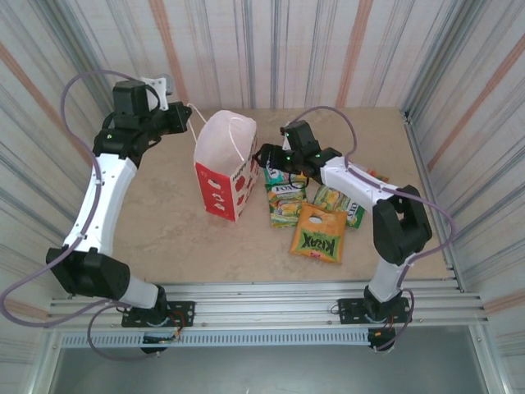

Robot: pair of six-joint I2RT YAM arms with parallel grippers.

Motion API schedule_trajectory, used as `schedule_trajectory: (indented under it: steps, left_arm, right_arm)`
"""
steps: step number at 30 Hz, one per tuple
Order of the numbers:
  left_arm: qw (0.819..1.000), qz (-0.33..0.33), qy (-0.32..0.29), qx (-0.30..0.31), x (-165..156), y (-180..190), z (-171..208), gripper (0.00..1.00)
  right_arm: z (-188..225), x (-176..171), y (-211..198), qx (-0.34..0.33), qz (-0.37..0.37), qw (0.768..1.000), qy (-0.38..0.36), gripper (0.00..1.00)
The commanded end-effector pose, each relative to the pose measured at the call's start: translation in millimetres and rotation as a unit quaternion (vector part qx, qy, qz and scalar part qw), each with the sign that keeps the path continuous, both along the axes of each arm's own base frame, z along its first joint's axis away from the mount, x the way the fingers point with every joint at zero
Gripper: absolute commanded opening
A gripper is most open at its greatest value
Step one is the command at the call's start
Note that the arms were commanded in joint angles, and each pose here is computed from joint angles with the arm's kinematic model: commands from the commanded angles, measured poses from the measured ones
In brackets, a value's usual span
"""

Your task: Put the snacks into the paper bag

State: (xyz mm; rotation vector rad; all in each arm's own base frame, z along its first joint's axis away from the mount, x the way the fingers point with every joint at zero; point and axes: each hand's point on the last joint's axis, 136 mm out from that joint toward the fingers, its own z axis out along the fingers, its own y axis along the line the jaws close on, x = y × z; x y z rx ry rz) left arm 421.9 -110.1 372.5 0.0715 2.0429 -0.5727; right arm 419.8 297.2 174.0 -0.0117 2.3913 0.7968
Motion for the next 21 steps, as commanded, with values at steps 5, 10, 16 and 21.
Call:
schedule_trajectory:
  steps: [5,10,16,21]
  left_arm:
    - [0.998,0.057,-0.002,0.041,-38.2,32.3,11.1,0.08]
    - [0.995,0.09,0.02,0.043,-46.2,51.8,-2.5,0.38]
    - [0.992,0.106,0.029,0.057,-62.6,61.9,-5.1,0.59]
    - [0.993,0.1,0.022,0.054,-89.3,62.6,0.7,0.68]
  right_arm:
    - [5.5,18.8,29.1,0.001,0.021,1.0,-0.022,0.98]
    - [10.0,19.9,45.7,0.006,0.033,0.999,-0.028,0.97]
    - [23.0,15.4,33.5,-0.007,0.024,0.999,-0.034,0.97]
    - [37.2,-3.7,12.3,-0.014,0.038,0.999,-0.02,0.91]
